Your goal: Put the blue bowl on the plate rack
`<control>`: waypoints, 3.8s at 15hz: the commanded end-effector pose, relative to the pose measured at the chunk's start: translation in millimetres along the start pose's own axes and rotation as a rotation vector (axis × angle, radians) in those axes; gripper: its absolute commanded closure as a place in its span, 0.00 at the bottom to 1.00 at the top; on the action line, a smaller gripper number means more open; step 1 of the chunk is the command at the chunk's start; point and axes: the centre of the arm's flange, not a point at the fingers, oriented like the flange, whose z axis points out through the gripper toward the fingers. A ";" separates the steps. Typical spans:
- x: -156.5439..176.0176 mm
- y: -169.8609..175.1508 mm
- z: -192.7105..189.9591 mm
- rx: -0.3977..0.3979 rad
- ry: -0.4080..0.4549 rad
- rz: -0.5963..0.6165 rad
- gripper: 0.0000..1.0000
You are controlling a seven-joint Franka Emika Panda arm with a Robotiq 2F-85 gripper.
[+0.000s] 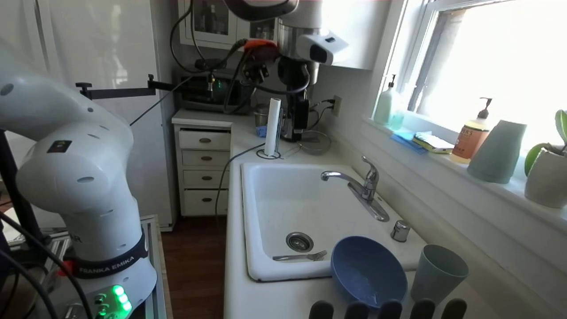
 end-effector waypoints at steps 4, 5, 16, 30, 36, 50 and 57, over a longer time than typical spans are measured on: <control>-1.1 -3.9 -0.5 -0.004 0.002 -0.009 0.00; 5.2 -0.6 2.5 -0.018 -0.010 0.030 0.00; 136.4 96.3 98.3 -0.151 -0.157 0.340 0.00; 241.2 151.5 214.4 -0.052 -0.235 0.463 0.00; 259.9 167.6 229.3 -0.030 -0.249 0.513 0.41; 260.1 178.3 215.1 0.019 -0.364 0.567 0.99; 231.2 160.7 132.0 0.130 -0.393 0.585 0.99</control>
